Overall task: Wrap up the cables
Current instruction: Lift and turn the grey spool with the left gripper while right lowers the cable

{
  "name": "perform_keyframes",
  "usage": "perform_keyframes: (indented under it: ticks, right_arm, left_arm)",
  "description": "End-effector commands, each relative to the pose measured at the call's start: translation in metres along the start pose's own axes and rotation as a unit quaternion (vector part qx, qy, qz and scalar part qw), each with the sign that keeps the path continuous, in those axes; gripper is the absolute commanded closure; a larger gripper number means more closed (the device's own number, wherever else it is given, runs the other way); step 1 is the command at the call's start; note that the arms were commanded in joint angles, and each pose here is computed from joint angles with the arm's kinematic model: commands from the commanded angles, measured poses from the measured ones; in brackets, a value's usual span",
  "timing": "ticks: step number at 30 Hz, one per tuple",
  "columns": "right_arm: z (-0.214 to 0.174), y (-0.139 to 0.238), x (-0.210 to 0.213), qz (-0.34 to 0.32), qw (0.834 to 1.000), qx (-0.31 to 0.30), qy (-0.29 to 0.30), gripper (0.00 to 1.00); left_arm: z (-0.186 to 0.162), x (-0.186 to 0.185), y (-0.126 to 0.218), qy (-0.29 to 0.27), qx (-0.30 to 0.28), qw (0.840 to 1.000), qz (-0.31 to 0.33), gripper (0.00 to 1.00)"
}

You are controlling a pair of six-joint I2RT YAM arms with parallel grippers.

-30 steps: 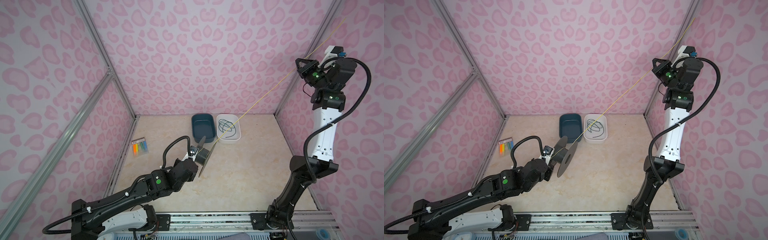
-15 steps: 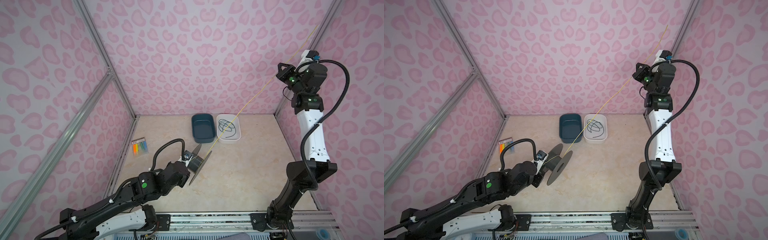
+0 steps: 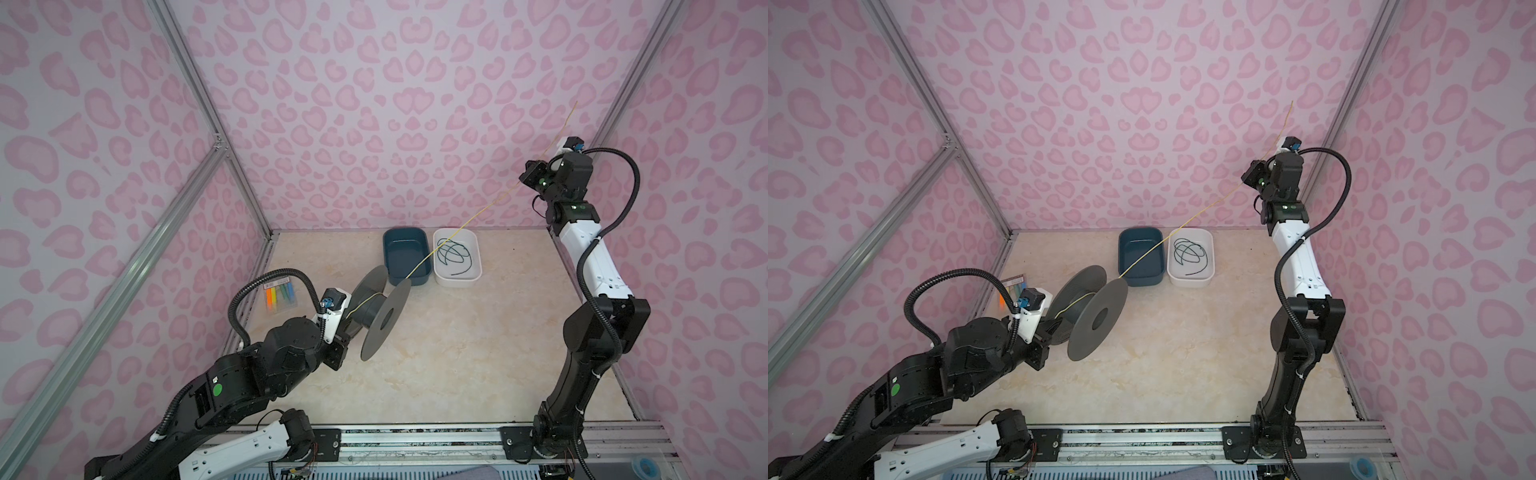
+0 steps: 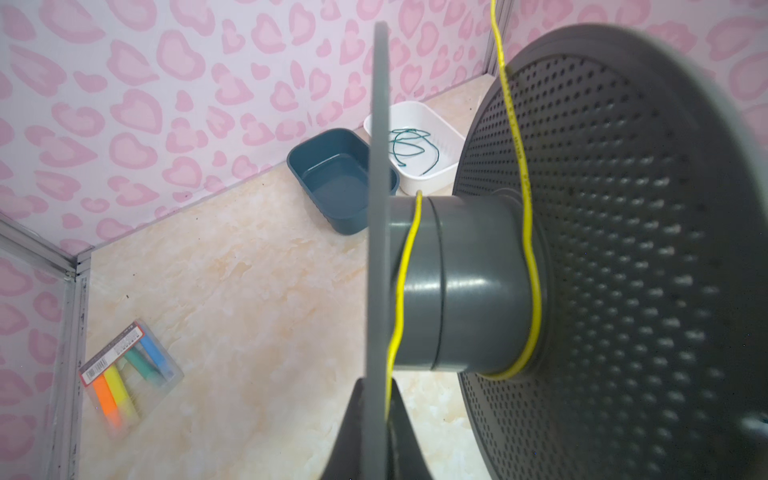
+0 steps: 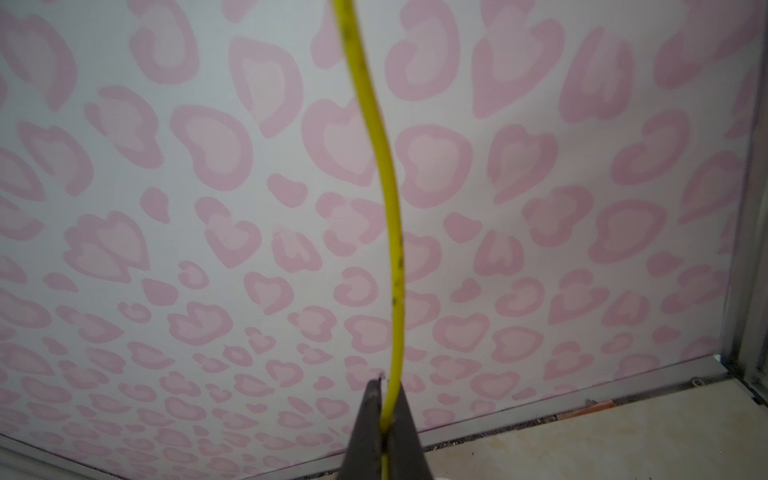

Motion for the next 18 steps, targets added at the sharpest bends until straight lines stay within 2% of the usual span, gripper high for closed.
perform_keyframes:
  ticks: [1,7,12,13,18]
  right_arm:
    - [-0.001,-0.004,-0.017,-0.029,0.999,-0.045,-0.010,1.00]
    - [-0.043,0.008,-0.038,-0.052,0.997,-0.041,-0.033,1.00]
    - [-0.067,0.022,-0.038,-0.060,0.997,-0.031,-0.026,1.00]
    - [-0.083,0.024,-0.045,-0.070,0.997,-0.016,-0.025,1.00]
    - [-0.115,0.038,-0.054,-0.084,0.996,0.003,-0.025,1.00]
  left_arm:
    - [0.029,-0.002,0.009,0.009,-0.051,0.999,-0.018,0.96]
    - [0.095,-0.002,0.011,0.034,-0.183,0.982,-0.012,0.96]
    - [0.147,0.004,0.012,0.070,-0.247,0.965,-0.047,0.96]
    - [0.156,0.006,0.012,0.079,-0.256,0.962,-0.056,0.96]
    - [0.183,0.013,0.011,0.104,-0.286,0.948,-0.092,0.96]
Point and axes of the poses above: each gripper's point midway between its finger pads, its own y axis back along the fingers, its own x axis along the line the jaws close on, z = x × y, the point moved 5 cm from there along y, back along the fingers, and after that the axes turned 2 degrees about y, right-handed, at the moved point
